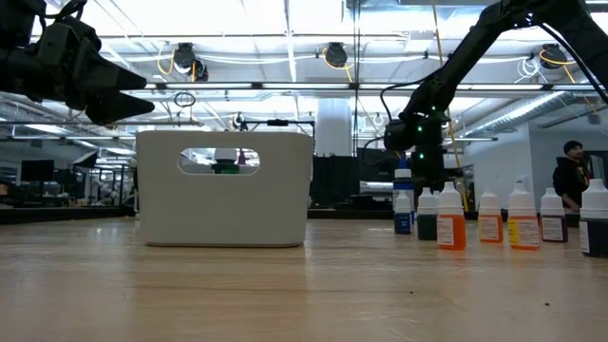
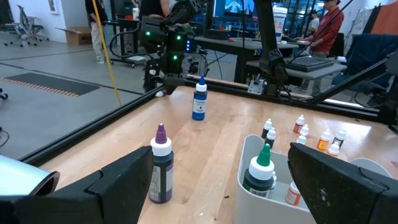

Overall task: Pick & Place food coloring
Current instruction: Put the red food coloring bottle into the bin

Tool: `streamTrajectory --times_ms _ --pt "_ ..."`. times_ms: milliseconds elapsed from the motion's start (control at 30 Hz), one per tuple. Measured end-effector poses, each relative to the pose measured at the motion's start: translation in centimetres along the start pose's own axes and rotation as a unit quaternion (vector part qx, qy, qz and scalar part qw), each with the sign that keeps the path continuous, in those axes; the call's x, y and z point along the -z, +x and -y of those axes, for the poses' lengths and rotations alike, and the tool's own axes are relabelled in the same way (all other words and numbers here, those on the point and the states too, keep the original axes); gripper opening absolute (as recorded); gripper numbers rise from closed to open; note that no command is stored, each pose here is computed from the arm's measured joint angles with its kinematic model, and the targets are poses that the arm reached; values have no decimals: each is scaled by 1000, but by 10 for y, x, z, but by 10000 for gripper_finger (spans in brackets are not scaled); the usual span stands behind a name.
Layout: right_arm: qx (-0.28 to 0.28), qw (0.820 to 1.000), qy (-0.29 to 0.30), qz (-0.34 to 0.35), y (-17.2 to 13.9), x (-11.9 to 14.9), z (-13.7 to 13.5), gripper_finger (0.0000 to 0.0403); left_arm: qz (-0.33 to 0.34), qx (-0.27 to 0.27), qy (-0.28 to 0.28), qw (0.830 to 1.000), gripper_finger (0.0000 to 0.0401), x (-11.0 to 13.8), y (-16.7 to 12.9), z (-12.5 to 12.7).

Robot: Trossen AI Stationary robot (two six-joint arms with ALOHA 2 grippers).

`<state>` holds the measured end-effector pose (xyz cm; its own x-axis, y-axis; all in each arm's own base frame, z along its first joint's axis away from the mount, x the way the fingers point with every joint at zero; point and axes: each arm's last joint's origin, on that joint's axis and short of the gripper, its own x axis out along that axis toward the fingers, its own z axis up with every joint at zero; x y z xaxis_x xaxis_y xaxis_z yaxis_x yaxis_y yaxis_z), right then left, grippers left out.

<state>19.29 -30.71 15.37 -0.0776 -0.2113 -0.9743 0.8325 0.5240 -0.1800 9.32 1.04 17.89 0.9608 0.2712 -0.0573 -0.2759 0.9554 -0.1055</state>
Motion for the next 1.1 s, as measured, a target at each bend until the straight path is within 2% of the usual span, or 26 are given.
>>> streamTrajectory --times_ms 400,567,933,1100 --pt "-1 999 -45 14 0 -3 -2 171 0 0 0 1000 365 0 0 0" --pt "-27 997 -67 17 0 -3 -3 171 0 0 0 1000 365 0 0 0" --pt "-43 994 -102 -15 -1 4 -8 171 1 0 3 1000 365 0 0 0" --pt "-41 995 -92 0 -2 1 -11 171 1 0 3 1000 365 0 0 0"
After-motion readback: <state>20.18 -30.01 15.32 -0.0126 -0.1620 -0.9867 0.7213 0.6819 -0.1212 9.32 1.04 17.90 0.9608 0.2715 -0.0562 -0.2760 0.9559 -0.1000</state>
